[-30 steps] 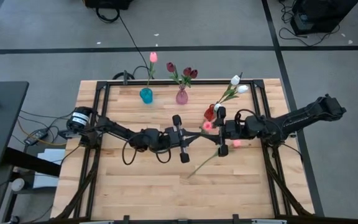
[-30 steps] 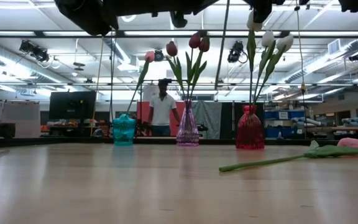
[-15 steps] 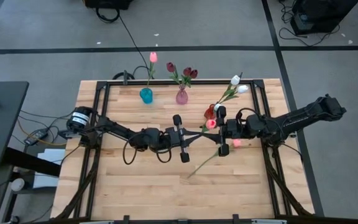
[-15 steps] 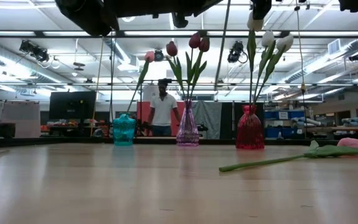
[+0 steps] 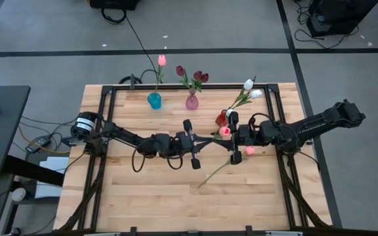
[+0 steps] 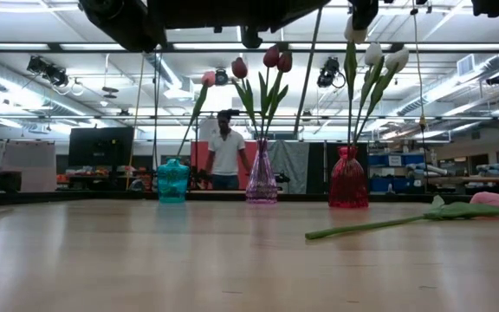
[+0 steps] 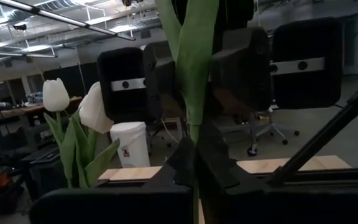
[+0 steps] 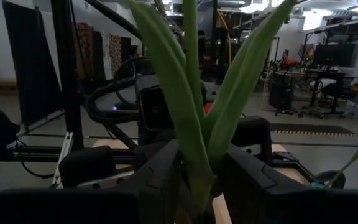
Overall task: Sort flowers into vase by color
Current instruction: Put the bottom pink flower into the blue vase, then put the pink flower into the blue vase
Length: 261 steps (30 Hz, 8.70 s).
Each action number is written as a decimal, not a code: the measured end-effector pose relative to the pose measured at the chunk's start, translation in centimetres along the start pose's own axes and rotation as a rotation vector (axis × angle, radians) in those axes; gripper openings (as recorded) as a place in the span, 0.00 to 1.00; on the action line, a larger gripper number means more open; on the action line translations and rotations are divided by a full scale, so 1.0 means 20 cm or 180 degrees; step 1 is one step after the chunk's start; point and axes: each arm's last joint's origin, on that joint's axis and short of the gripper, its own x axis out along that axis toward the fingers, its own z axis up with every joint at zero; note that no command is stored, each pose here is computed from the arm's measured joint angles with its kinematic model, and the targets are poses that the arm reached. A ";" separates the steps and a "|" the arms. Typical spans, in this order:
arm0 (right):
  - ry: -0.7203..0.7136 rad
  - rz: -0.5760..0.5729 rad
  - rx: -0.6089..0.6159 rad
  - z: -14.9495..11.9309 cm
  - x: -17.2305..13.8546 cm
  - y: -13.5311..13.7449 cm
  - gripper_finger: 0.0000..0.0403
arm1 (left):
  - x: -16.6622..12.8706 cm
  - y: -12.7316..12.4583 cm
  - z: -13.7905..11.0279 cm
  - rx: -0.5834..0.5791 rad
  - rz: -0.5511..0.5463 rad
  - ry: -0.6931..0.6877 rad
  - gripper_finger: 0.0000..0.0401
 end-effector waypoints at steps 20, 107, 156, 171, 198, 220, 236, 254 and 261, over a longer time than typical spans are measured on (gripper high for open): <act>0.0260 -0.0037 0.0022 0.07 -0.16 -0.03 0.54 | -0.27 0.08 0.03 0.0144 0.0642 -0.0573 0.00; 0.0738 -0.0201 0.0138 -0.07 -0.11 0.01 0.57 | -0.54 0.46 -0.38 0.0422 0.1562 0.1939 0.46; 0.2012 -0.0407 0.0543 -0.20 -0.33 0.10 0.53 | 0.12 -0.45 -0.62 -0.0480 -0.0640 0.3938 0.02; 0.1866 -0.0439 0.0543 -0.17 -0.35 0.10 0.53 | 0.09 -0.38 -0.37 0.0293 -0.0389 0.3672 0.00; 0.1330 -0.0215 0.0282 -0.08 -0.41 0.21 0.51 | -0.34 -0.04 -0.18 -0.0158 0.0433 0.2042 0.00; 0.1258 -0.0276 0.0236 -0.10 -0.31 0.19 0.51 | 0.10 -0.04 -0.40 -0.0460 -0.0059 0.3085 0.36; 0.1272 -0.0246 0.0115 -0.10 -0.31 0.19 0.51 | 0.37 0.05 -0.56 -0.0342 -0.0083 0.3763 0.42; 0.1270 -0.0208 0.0098 -0.10 -0.31 0.19 0.51 | 0.37 0.04 -0.68 -0.0230 -0.0478 0.3889 0.03; 0.1290 -0.0120 0.0108 -0.10 -0.32 0.21 0.51 | 0.34 -0.01 -0.60 -0.0049 -0.0562 0.3848 0.01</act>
